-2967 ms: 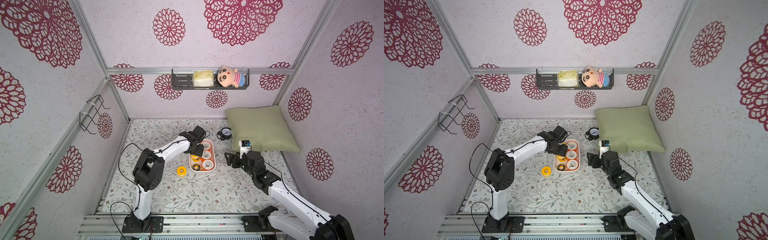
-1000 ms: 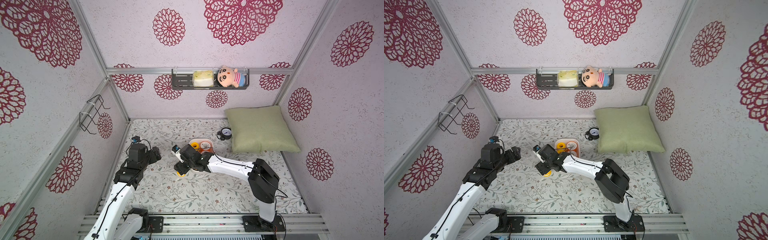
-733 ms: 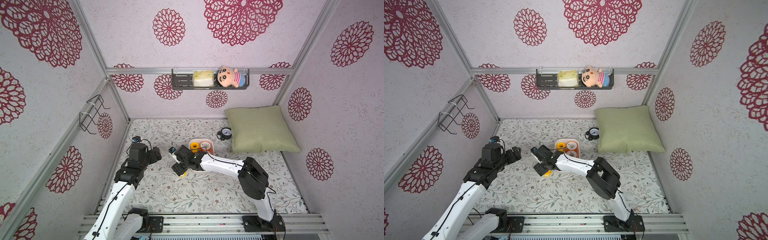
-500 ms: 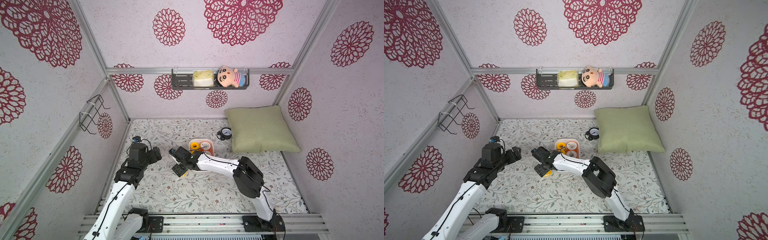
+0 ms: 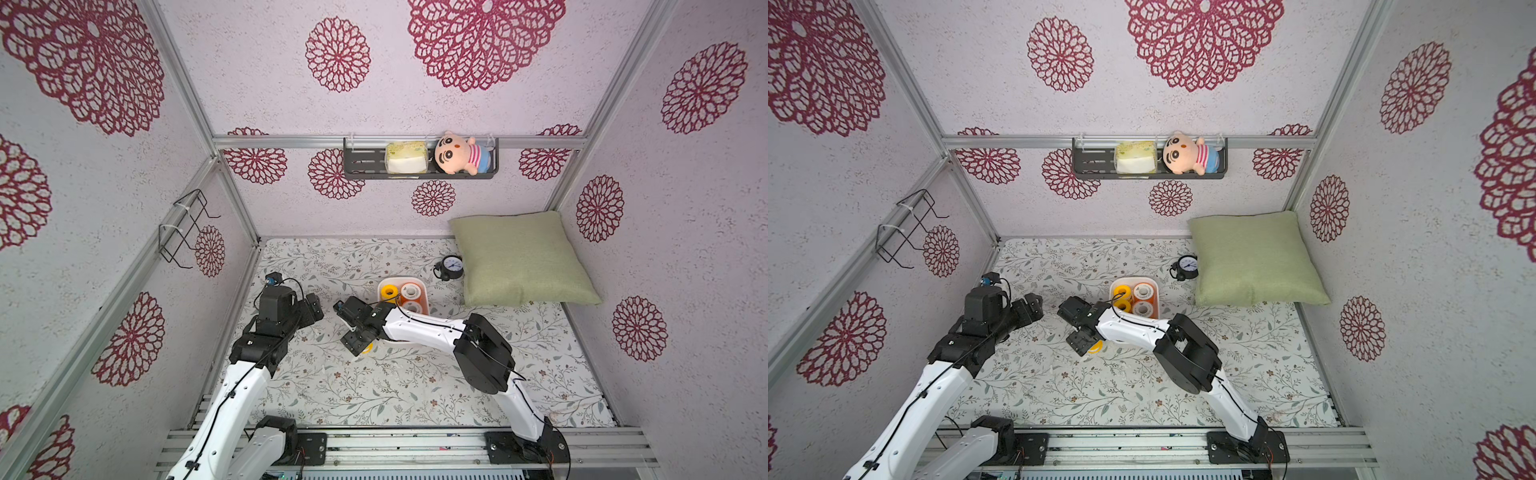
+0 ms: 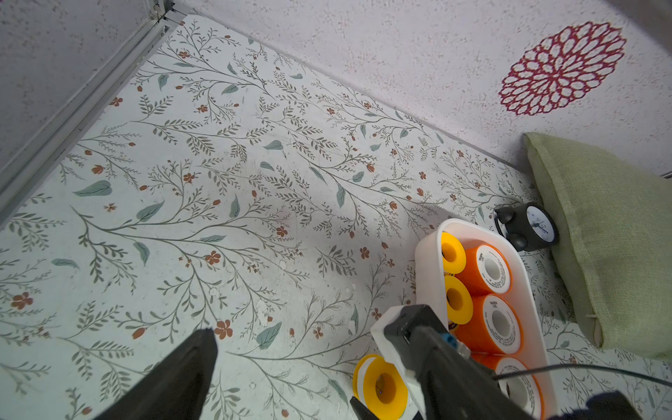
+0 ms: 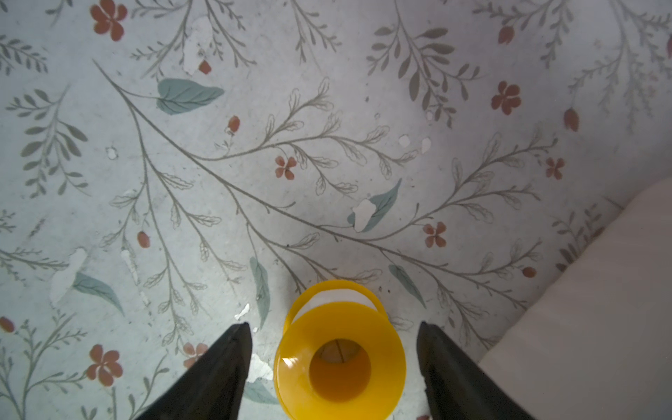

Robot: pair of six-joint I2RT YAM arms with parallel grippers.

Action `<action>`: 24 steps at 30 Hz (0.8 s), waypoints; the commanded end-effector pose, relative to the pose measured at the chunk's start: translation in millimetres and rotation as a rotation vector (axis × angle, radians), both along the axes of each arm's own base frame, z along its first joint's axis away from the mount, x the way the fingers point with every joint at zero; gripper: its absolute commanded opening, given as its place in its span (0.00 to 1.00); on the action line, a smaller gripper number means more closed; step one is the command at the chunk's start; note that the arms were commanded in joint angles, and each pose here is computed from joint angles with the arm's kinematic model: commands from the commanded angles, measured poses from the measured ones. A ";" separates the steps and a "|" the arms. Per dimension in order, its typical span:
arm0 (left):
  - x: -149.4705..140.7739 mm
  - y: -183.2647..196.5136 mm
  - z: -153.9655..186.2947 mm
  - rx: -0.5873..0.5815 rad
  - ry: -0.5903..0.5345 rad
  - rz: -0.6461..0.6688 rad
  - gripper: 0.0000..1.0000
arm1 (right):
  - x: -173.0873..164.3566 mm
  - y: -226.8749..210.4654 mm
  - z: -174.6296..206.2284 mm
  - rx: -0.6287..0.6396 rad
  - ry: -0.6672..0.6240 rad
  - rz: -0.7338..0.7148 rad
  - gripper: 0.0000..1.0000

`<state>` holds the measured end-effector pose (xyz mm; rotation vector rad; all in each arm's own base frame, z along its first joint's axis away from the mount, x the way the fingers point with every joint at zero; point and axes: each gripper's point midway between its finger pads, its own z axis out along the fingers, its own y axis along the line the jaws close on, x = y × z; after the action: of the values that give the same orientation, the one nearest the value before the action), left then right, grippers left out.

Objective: Put the sealing tape into the storage box
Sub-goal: Pick up the sealing tape at the center of the board.

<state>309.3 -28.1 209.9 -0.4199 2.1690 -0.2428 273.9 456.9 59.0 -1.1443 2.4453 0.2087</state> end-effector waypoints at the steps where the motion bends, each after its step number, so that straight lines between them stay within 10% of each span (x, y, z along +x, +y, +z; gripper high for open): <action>1: 3.8 2.7 5.6 -0.001 -0.025 0.010 0.91 | -2.6 -3.7 1.5 -0.036 -0.001 -0.010 0.77; 24: 4.4 3.3 3.6 0.001 -0.021 0.011 0.91 | -27.7 13.7 5.7 0.010 0.058 0.077 0.75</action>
<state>309.7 -27.5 209.2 -0.4224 2.1707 -0.2407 253.8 461.3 49.8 -1.2172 2.4726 0.2157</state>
